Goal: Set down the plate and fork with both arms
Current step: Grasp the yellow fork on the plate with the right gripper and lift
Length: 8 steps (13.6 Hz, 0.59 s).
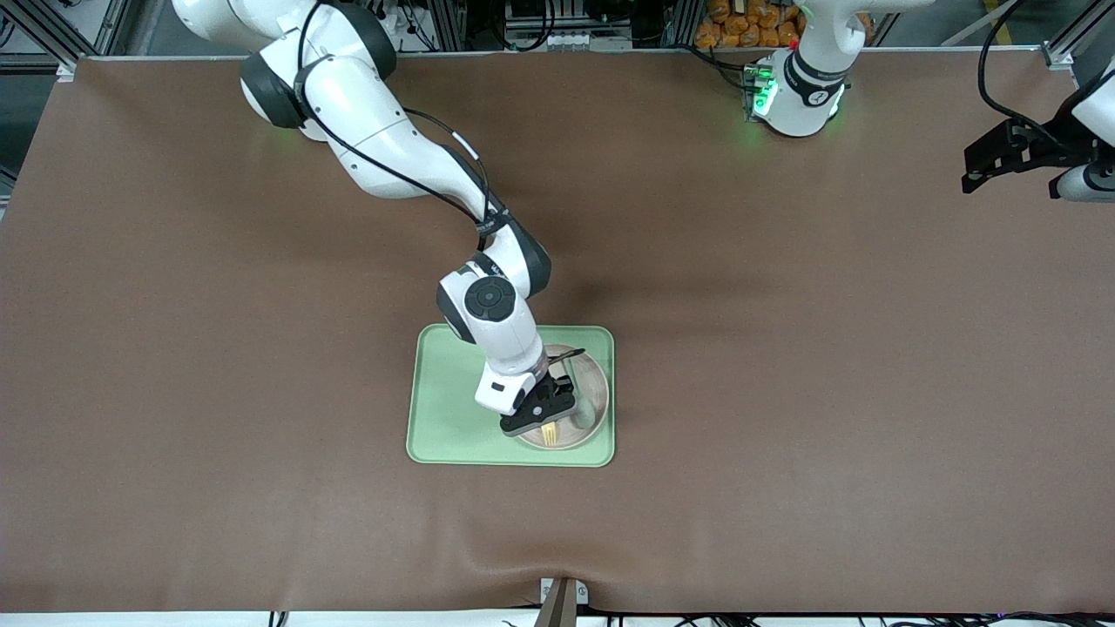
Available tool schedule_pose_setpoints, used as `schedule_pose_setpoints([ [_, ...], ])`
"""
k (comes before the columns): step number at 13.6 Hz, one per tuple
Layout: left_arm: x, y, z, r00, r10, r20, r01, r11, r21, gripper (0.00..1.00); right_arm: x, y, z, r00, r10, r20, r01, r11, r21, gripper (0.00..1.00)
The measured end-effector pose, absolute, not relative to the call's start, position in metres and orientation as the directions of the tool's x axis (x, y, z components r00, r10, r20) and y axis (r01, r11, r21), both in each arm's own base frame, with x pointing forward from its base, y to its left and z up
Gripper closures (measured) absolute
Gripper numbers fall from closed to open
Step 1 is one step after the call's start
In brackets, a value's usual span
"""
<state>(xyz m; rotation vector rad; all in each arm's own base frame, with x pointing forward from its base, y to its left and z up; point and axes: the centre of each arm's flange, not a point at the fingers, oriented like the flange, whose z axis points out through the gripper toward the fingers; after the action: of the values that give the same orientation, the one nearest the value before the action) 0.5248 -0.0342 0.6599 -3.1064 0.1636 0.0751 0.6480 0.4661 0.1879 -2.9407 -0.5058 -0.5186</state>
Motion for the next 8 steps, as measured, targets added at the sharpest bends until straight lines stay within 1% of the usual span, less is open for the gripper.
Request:
schedule_pose_setpoints([
  [8,0.531,-0.036,0.651,0.992,-0.106,-0.061,-0.107,-0.994,-0.010,0.00,0.655,0.464,0.204,0.899,0.275,0.341,0.312,-0.948,-0.058,0.74],
])
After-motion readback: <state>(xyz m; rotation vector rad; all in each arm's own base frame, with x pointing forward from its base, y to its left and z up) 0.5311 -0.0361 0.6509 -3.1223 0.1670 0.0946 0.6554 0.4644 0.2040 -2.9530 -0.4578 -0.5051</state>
